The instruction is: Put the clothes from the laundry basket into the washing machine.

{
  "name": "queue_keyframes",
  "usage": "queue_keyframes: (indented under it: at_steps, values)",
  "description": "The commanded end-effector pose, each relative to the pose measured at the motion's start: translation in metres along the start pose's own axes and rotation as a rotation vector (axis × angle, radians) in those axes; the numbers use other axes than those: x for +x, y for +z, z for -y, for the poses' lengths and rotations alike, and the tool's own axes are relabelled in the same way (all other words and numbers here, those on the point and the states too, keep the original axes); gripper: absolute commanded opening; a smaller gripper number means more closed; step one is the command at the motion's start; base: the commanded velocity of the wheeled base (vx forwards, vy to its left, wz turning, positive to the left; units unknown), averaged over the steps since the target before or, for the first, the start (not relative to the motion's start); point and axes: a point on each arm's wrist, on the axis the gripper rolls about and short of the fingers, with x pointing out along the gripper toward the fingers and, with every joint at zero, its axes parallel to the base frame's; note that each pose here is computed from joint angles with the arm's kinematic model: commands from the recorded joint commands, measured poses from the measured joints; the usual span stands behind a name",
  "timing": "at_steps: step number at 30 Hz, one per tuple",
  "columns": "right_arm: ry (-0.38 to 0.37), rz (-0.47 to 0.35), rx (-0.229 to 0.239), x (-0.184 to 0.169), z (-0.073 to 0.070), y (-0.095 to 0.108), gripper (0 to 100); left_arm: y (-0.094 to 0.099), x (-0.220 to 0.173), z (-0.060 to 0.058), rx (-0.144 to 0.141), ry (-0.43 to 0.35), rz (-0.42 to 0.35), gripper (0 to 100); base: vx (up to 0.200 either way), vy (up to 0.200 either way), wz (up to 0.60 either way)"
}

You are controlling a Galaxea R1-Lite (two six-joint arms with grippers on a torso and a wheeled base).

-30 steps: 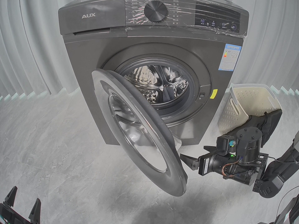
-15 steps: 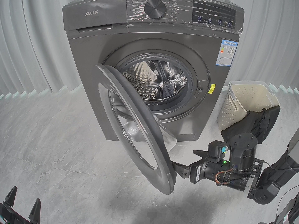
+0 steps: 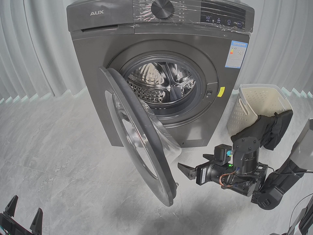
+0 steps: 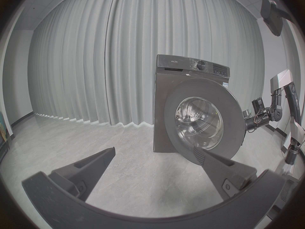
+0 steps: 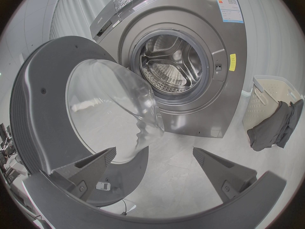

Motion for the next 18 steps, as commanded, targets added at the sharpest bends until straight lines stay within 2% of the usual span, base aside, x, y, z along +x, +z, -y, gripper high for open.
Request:
queue_keyframes:
  at_steps: [1,9,11,13,18]
  values:
    - [0.007,-0.03,-0.007,0.009,-0.003,-0.01,100,-0.004,0.0,0.0,0.0,0.0,0.003,100,0.0,0.0,0.0]
    - [0.089,-0.025,-0.023,0.008,-0.025,-0.014,100,-0.004,0.0,0.0,0.0,0.0,0.003,100,0.0,0.0,0.0]
    - [0.089,-0.025,-0.023,0.008,-0.025,-0.014,100,-0.004,0.0,0.0,0.0,0.0,0.003,100,0.0,0.0,0.0]
    - [0.152,0.009,-0.026,0.005,-0.038,-0.012,100,-0.004,0.0,0.0,0.001,0.0,0.003,100,0.0,0.0,0.0]
    - [0.224,0.035,-0.029,0.001,-0.051,-0.012,100,-0.004,0.0,0.0,0.001,0.0,0.003,100,0.0,0.0,0.0]
